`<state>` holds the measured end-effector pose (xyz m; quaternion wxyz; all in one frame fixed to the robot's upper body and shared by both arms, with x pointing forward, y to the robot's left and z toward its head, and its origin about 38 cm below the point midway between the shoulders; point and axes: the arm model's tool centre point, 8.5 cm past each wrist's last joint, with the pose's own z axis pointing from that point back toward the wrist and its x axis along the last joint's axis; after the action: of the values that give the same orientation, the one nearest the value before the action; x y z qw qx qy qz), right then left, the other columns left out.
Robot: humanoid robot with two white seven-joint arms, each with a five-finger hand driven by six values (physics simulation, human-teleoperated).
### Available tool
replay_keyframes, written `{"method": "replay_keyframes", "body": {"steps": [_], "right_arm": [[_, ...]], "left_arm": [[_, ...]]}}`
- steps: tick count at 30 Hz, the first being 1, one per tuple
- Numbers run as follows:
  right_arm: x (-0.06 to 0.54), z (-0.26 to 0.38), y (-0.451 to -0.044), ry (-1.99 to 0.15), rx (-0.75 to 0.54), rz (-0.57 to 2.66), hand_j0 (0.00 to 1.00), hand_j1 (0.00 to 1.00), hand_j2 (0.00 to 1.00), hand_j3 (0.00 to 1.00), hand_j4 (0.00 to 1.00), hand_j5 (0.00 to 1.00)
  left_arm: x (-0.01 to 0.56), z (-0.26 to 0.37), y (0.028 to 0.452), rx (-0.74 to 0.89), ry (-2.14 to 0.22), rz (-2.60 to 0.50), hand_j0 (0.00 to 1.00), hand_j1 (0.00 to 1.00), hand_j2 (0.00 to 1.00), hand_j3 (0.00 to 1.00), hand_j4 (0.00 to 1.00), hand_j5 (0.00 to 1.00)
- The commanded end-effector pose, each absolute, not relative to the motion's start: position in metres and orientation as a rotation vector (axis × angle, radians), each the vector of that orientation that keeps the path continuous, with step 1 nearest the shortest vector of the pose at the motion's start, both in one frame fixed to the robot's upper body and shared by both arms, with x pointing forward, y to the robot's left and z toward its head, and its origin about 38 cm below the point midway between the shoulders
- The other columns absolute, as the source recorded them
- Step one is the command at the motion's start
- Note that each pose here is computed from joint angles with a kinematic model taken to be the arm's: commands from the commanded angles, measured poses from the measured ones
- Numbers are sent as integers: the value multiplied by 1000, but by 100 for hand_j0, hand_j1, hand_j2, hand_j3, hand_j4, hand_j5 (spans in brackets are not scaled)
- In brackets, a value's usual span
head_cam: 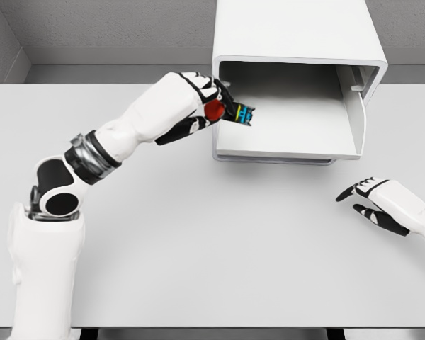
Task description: Slide open multi-storey tabletop storage cabinets and put open load switch and slide close multi-storey tabletop storage cabinets
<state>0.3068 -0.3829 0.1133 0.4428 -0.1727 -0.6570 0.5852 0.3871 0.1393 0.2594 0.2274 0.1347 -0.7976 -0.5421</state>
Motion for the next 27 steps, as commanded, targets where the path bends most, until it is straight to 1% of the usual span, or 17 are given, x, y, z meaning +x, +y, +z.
{"method": "replay_keyframes", "body": {"steps": [1, 11, 19, 27], "right_arm": [[306, 117, -375, -1656, -416, 1452, 56, 56, 56, 56, 56, 56], [306, 117, -370, -1675, -409, 1441, 56, 56, 56, 56, 56, 56], [306, 118, -370, -1675, -410, 1444, 56, 56, 56, 56, 56, 56], [306, 124, -363, -1702, -404, 1457, 56, 56, 56, 56, 56, 56]], "left_arm": [[386, 257, 133, 369, -2186, -1520, 40, 40, 40, 40, 40, 40], [390, 261, 121, 400, -2170, -1587, 40, 40, 40, 40, 40, 40], [389, 264, 95, 363, -2182, -1677, 40, 40, 40, 40, 40, 40], [389, 277, 78, 384, -2203, -1756, 40, 40, 40, 40, 40, 40]]}}
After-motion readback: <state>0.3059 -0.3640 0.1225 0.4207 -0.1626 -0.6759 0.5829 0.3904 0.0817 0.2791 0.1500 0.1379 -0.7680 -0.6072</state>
